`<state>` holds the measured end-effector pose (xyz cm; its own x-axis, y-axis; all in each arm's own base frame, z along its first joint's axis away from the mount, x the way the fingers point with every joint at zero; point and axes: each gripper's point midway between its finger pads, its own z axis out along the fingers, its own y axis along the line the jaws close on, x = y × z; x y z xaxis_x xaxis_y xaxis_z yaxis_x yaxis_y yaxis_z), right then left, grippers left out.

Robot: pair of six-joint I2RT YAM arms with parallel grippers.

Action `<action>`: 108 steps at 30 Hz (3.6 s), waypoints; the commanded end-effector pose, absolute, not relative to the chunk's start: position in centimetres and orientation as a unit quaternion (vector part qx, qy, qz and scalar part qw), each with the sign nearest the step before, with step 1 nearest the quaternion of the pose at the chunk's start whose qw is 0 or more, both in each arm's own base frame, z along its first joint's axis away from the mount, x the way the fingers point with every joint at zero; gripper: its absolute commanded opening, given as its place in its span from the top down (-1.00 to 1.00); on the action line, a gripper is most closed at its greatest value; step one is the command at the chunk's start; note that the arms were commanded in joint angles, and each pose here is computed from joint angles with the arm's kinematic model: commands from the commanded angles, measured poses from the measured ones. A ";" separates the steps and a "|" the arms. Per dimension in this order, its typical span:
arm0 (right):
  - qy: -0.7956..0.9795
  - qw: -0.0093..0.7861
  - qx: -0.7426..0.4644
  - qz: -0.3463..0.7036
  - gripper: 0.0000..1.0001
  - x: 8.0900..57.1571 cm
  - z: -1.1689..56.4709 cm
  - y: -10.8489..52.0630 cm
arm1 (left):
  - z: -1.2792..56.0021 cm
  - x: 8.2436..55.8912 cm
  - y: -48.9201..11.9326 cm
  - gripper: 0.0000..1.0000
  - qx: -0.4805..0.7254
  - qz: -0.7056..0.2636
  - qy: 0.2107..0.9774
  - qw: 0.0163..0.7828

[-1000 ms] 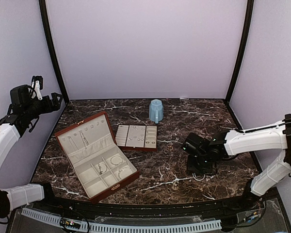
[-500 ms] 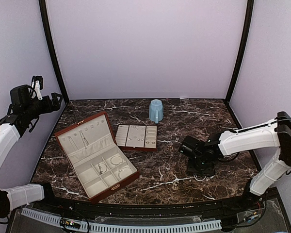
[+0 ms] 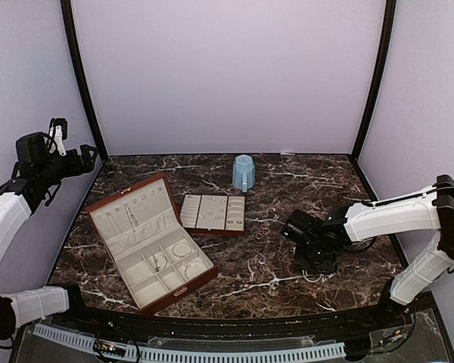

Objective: Organize the mixed jewelry
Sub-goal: Pick up the bangle from the center of the board, then place the bangle in the larger divider.

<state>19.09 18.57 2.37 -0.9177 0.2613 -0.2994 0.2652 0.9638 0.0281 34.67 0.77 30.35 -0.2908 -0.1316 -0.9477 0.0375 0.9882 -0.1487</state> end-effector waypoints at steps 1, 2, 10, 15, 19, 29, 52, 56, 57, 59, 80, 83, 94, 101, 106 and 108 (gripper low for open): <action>0.971 0.169 0.169 0.002 0.69 19.1 2.9 17.6 | 30.6 34.6 1.0 -0.98 -0.026 -0.066 0.795 0.602; 0.971 0.167 0.171 0.003 0.70 19.1 2.8 17.6 | 30.7 34.6 1.0 -0.98 -0.026 -0.066 0.795 0.602; 0.973 0.159 0.165 0.003 0.74 19.1 2.1 18.0 | 30.8 34.5 0.9 -0.98 -0.027 -0.067 0.794 0.603; 0.975 0.152 0.160 0.006 0.76 19.1 1.5 18.5 | 30.9 34.4 1.0 -0.98 -0.027 -0.065 0.793 0.605; 0.976 0.148 0.159 0.001 0.79 18.9 1.2 18.3 | 30.9 34.4 1.0 -0.98 -0.027 -0.063 0.793 0.605; 0.977 0.139 0.164 0.011 0.87 18.6 0.2 18.5 | 30.7 34.5 1.1 -0.98 -0.027 -0.062 0.795 0.603; 0.953 0.238 -0.174 0.074 1.00 24.7 4.5 27.9 | 30.7 34.5 1.4 -0.98 -0.029 -0.052 0.796 0.603; 0.949 0.248 -0.169 0.094 1.00 25.0 6.0 28.7 | 30.7 34.5 1.4 -0.98 -0.030 -0.052 0.795 0.603; 0.948 0.252 -0.167 0.101 1.00 25.1 6.6 28.9 | 30.7 34.4 1.4 -0.98 -0.030 -0.052 0.795 0.604; 0.943 0.265 -0.165 0.116 1.00 25.5 8.1 29.6 | 30.8 34.4 1.4 -0.98 -0.030 -0.051 0.794 0.605; 0.825 0.308 -0.326 0.343 1.00 22.6 19.0 47.8 | 31.4 34.0 1.1 -0.98 -0.029 -0.060 0.785 0.616; 0.802 0.303 -0.371 0.356 1.00 20.7 18.9 50.5 | 31.5 34.0 0.9 -0.98 -0.028 -0.066 0.784 0.617; 0.727 0.289 -0.469 0.408 1.00 15.2 18.6 57.5 | 31.6 33.8 0.8 -0.98 -0.028 -0.073 0.782 0.619; 0.692 0.265 -0.508 0.440 1.00 12.9 16.9 60.6 | 31.9 33.6 0.9 -0.98 -0.029 -0.069 0.779 0.623; 0.675 0.250 -0.526 0.453 1.00 12.4 15.7 62.4 | 32.0 33.5 0.9 -0.98 -0.029 -0.068 0.778 0.624; 0.668 0.246 -0.532 0.458 1.00 12.2 15.6 63.1 | 32.0 33.5 0.9 -0.98 -0.030 -0.066 0.777 0.625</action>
